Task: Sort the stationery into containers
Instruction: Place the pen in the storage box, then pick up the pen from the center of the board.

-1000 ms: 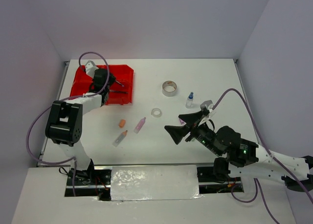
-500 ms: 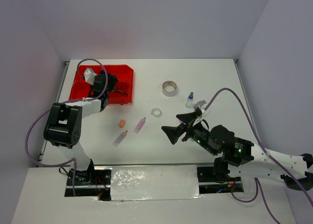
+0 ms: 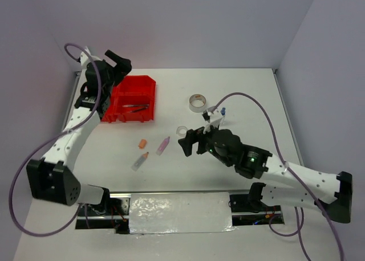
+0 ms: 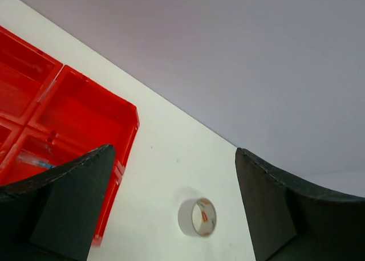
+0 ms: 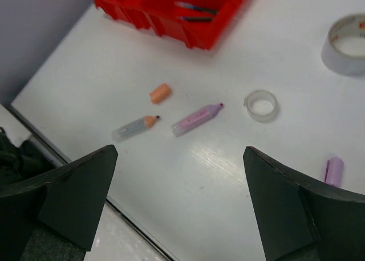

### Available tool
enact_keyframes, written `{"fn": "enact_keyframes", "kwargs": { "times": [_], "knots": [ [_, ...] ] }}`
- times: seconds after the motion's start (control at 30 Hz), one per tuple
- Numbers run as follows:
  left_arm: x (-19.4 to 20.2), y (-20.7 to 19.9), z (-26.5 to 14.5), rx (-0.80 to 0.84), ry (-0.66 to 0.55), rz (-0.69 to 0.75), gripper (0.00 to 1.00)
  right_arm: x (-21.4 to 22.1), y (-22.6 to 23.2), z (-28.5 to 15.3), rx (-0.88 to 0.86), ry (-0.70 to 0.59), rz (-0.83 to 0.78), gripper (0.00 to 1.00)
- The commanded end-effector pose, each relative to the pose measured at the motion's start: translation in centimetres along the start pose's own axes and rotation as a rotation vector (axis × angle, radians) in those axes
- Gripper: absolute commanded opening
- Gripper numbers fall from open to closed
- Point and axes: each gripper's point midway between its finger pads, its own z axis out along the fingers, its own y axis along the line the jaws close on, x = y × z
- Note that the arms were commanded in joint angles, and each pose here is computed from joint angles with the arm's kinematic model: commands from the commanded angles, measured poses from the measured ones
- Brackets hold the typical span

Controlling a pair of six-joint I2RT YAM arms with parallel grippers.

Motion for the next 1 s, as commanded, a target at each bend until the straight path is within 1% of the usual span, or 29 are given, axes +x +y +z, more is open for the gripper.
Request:
{"fn": "enact_keyframes", "kwargs": {
  "times": [0.0, 0.03, 0.07, 0.1, 0.17, 0.2, 0.23, 0.27, 0.3, 0.33, 0.4, 0.43, 0.47, 0.5, 0.53, 0.63, 0.7, 0.73, 0.77, 0.8, 0.83, 0.87, 0.93, 0.97],
  "knots": [
    [1.5, 0.8, -5.2, 0.002, 0.157, 0.171, 0.99, 3.0, -0.7, 2.0, 0.037, 0.154, 0.079, 1.00],
    [2.2, 1.2, -6.2, 0.007, 0.188, 0.209, 0.99, 3.4, -1.1, 2.5, 0.075, 0.166, 0.112, 1.00],
    [4.0, 3.0, -7.2, -0.023, 0.248, 0.241, 0.99, 4.1, -1.8, 2.6, 0.123, 0.192, 0.119, 1.00],
    [4.4, 2.6, -9.0, 0.019, 0.268, 0.261, 0.99, 5.0, -2.6, 3.1, 0.173, 0.218, 0.121, 1.00],
    [6.5, 3.9, -10.6, 0.029, 0.331, 0.313, 0.99, 5.5, -3.6, 3.1, 0.240, 0.233, 0.144, 1.00],
    [8.4, 5.0, -12.1, 0.040, 0.388, 0.334, 0.99, 5.9, -3.9, 3.2, 0.249, 0.246, 0.139, 1.00],
    [9.3, 5.7, -12.8, 0.040, 0.415, 0.347, 0.99, 6.1, -4.7, 3.4, 0.271, 0.260, 0.137, 1.00],
    [10.8, 7.2, -13.6, 0.027, 0.464, 0.366, 0.99, 6.6, -4.9, 3.4, 0.274, 0.292, 0.136, 1.00],
    [11.5, 7.4, -14.9, 0.041, 0.494, 0.378, 0.99, 6.9, -5.2, 3.5, 0.282, 0.311, 0.136, 1.00],
    [12.0, 7.8, -15.6, 0.046, 0.510, 0.398, 0.99, 7.2, -5.5, 3.6, 0.293, 0.327, 0.142, 1.00],
    [12.7, 8.5, -17.6, 0.055, 0.534, 0.429, 0.99, 7.9, -7.2, 3.6, 0.398, 0.356, 0.130, 1.00],
    [12.5, 8.7, -18.0, 0.061, 0.527, 0.447, 0.99, 8.0, -8.0, 3.5, 0.462, 0.350, 0.154, 1.00],
    [12.5, 8.7, -18.6, 0.080, 0.522, 0.458, 0.99, 8.5, -9.2, 3.2, 0.535, 0.374, 0.135, 1.00],
    [12.5, 8.6, -18.8, 0.094, 0.523, 0.465, 0.99, 8.6, -9.8, 3.2, 0.561, 0.376, 0.127, 1.00],
    [12.9, 8.4, -19.0, 0.123, 0.542, 0.475, 0.99, 9.1, -10.1, 3.3, 0.550, 0.406, 0.100, 1.00],
    [14.5, 8.0, -19.1, 0.172, 0.611, 0.503, 0.99, 9.6, -11.3, 3.6, 0.510, 0.429, 0.128, 1.00],
    [15.9, 7.9, -18.6, 0.170, 0.654, 0.522, 0.99, 8.6, -12.8, 3.1, 0.527, 0.398, 0.169, 1.00],
    [16.5, 7.8, -18.5, 0.156, 0.672, 0.512, 0.99, 8.9, -13.1, 2.7, 0.521, 0.405, 0.175, 1.00],
    [17.4, 7.4, -17.9, 0.158, 0.692, 0.520, 0.99, 8.5, -13.3, 2.6, 0.513, 0.389, 0.182, 1.00],
    [18.6, 6.5, -18.3, 0.188, 0.717, 0.541, 0.99, 7.6, -13.7, 2.2, 0.505, 0.362, 0.187, 1.00],
    [19.5, 6.1, -18.4, 0.194, 0.739, 0.549, 1.00, 7.7, -13.6, 1.9, 0.485, 0.365, 0.192, 1.00],
    [20.1, 6.4, -17.3, 0.147, 0.723, 0.585, 0.99, 7.6, -13.7, 1.7, 0.481, 0.361, 0.194, 1.00],
    [21.8, 6.3, -17.2, 0.161, 0.759, 0.634, 0.99, 7.2, -14.0, 1.0, 0.480, 0.350, 0.190, 1.00],
    [23.3, 6.9, -16.7, 0.154, 0.800, 0.666, 0.99, 7.2, -14.0, 0.7, 0.476, 0.353, 0.187, 1.00]
  ]
}}
